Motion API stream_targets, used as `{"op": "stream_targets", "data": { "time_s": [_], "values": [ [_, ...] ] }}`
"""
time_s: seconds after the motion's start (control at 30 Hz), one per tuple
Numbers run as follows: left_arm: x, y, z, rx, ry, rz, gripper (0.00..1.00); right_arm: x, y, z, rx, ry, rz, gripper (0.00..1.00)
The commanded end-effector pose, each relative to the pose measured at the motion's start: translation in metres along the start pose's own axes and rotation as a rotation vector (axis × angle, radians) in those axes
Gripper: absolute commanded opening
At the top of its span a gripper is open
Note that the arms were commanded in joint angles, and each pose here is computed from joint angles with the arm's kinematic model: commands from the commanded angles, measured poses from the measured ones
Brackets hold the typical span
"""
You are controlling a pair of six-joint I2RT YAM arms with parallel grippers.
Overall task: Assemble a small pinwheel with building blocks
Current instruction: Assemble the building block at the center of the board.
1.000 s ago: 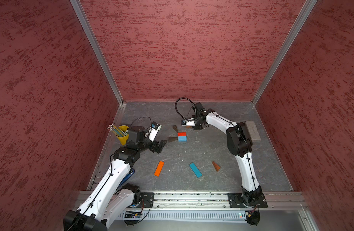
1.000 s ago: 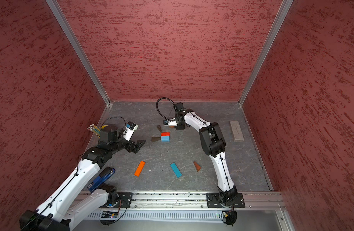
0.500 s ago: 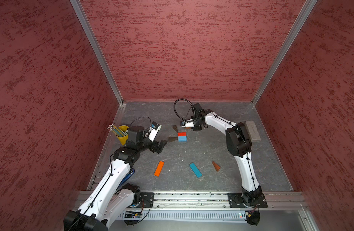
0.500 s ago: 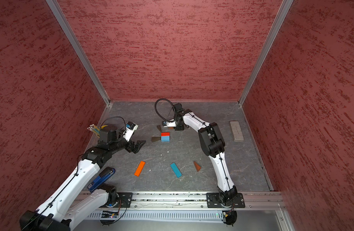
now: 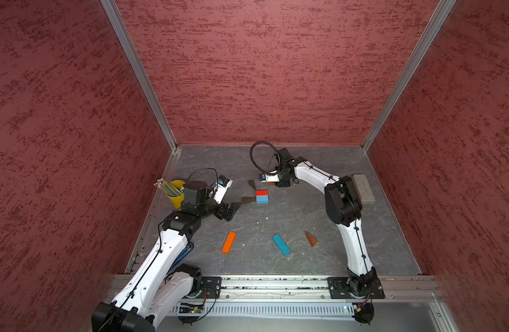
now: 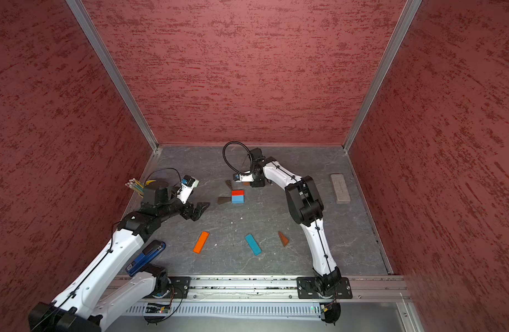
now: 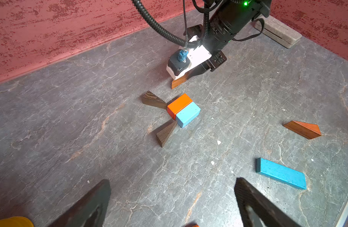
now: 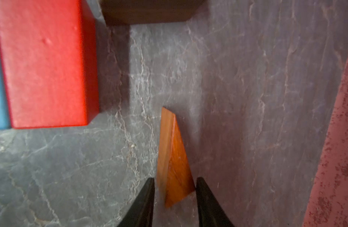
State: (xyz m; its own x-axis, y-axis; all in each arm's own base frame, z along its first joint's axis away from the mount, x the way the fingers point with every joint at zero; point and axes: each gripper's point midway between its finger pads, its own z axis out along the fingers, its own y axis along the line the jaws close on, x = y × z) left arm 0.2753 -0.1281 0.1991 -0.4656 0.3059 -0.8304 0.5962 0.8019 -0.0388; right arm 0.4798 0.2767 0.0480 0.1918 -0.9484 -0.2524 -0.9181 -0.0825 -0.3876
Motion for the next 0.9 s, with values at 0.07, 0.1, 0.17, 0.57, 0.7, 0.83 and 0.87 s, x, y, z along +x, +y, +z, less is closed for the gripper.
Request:
{"op": "stream_targets", "data": {
  "time_s": [0.07, 0.1, 0.17, 0.57, 0.7, 0.83, 0.87],
  "values": [
    [-0.003, -0.003, -0.003, 0.015, -0.026, 0.011, 1.0, -0.009, 0.0, -0.003, 0.018, -0.043, -0.169, 0.41],
    [-0.003, -0.003, -0.002, 0.017, -0.026, 0.012, 1.0, -0.009, 0.001, -0.002, 0.015, -0.044, -0.166, 0.42],
    [-0.004, -0.003, -0.003, 0.02, -0.027, 0.013, 1.0, -0.007, 0.003, 0.0, 0.015, -0.038, -0.16, 0.42],
    [-0.003, -0.006, -0.002, 0.034, -0.027, 0.014, 1.0, 0.001, -0.014, 0.002, 0.087, -0.005, -0.124, 0.42],
    [-0.003, -0.006, -0.001, 0.036, -0.027, 0.013, 1.0, 0.005, -0.022, 0.005, 0.122, 0.013, -0.114, 0.43],
    [-0.003, -0.006, -0.001, 0.039, -0.026, 0.014, 1.0, 0.006, -0.031, 0.003, 0.154, 0.017, -0.101, 0.44],
    [-0.003, -0.006, -0.001, 0.039, -0.026, 0.014, 1.0, 0.006, -0.033, 0.002, 0.159, 0.016, -0.101, 0.45]
  ]
}}
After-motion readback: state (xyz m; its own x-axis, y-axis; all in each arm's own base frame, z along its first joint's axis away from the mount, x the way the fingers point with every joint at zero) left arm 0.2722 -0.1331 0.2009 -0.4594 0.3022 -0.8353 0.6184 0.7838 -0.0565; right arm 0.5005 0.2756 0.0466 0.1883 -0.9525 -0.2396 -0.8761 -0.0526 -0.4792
